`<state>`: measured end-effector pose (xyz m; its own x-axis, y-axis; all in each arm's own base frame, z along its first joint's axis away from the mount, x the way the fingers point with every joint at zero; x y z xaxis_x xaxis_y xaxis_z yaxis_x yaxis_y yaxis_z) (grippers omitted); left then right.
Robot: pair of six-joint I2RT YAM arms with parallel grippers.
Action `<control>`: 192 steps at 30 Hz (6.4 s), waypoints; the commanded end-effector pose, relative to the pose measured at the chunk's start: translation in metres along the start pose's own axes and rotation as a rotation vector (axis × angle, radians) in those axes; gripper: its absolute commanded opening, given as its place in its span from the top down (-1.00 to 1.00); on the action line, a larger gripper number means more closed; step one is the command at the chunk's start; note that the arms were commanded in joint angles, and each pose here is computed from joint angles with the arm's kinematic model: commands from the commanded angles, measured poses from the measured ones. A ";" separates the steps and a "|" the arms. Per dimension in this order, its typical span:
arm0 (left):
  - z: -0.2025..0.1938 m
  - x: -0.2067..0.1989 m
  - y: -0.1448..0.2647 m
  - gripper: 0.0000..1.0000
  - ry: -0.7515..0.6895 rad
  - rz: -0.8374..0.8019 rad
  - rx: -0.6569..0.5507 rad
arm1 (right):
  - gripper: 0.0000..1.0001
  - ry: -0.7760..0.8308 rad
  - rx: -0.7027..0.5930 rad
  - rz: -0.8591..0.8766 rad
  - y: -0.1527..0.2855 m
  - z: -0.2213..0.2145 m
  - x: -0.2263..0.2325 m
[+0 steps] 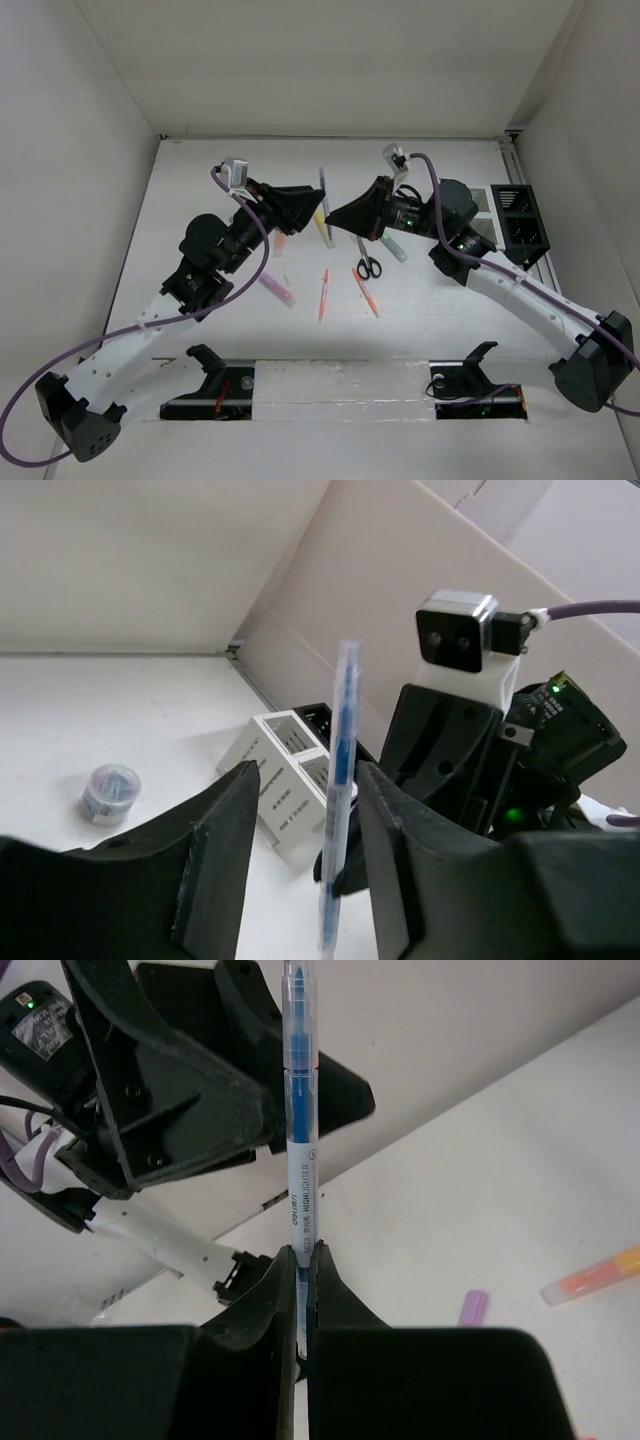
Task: Sort the stationery into containers
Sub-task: Close the pen cap on the pen, then place the pen in the storage box, then pick up the pen from the center of the board.
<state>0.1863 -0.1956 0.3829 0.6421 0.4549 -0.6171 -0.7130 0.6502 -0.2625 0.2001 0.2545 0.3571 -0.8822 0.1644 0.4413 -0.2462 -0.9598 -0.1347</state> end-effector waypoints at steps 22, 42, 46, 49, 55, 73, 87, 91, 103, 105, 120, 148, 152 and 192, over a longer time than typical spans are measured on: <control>0.026 0.039 0.069 -0.98 -0.114 0.745 0.104 | 1.00 0.569 -0.228 -0.851 0.109 0.044 -0.132; -0.005 0.071 0.113 -0.98 -0.208 0.800 0.159 | 1.00 0.451 -0.259 -1.409 0.268 0.038 -0.239; -0.002 0.068 0.115 -0.98 -0.203 0.788 0.143 | 1.00 0.409 -0.244 -1.392 0.267 0.025 -0.245; -0.002 0.066 0.117 -0.98 -0.198 0.777 0.142 | 1.00 0.370 -0.242 -1.380 0.266 0.016 -0.251; 0.000 0.065 0.118 -0.98 -0.196 0.771 0.134 | 1.00 0.326 -0.227 -1.364 0.265 0.005 -0.256; -0.001 0.065 0.116 -0.98 -0.202 0.764 0.144 | 0.76 0.173 -0.172 -1.438 0.270 -0.011 -0.259; -0.001 0.066 0.113 -0.98 -0.213 0.769 0.155 | -0.26 0.156 -0.166 -1.413 0.268 -0.013 -0.258; -0.003 0.067 0.111 -0.98 -0.215 0.774 0.162 | -0.56 0.193 -0.220 -1.403 0.258 0.002 -0.242; 0.000 0.073 0.113 -0.98 -0.221 0.856 0.128 | -1.00 0.311 -0.261 -1.314 0.202 0.059 -0.171; -0.001 0.076 0.113 -0.98 -0.210 0.887 0.118 | -1.00 0.320 -0.195 -1.233 0.176 0.062 -0.164; -0.003 0.100 0.106 -0.98 -0.234 1.099 0.112 | -0.72 0.152 0.510 -0.976 0.064 -0.089 -0.126; -0.007 0.101 0.104 -0.98 -0.228 1.091 0.133 | 0.07 -0.038 0.798 -0.983 0.067 -0.231 -0.111; -0.007 0.101 0.104 -0.98 -0.228 1.091 0.133 | 0.20 -0.051 0.860 -1.008 0.073 -0.246 -0.110; -0.120 0.105 -0.086 -0.80 0.107 0.898 0.462 | 1.00 0.138 0.134 -1.325 0.167 -0.036 -0.034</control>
<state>0.2685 -0.2469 0.2325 -0.1369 0.8858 -0.4433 -0.6998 0.2302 0.6762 0.1776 0.1073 0.2585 -0.0477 0.9978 0.0467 -0.8671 -0.0646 0.4940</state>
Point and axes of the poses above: each gripper's point midway between its finger pads, its own y axis back along the fingers, its own x axis along the line the jaws close on, z = x × y, the point moved 8 cm from there along y, back along the fingers, and after that the axes turned 4 degrees about y, right-handed, at the moved point
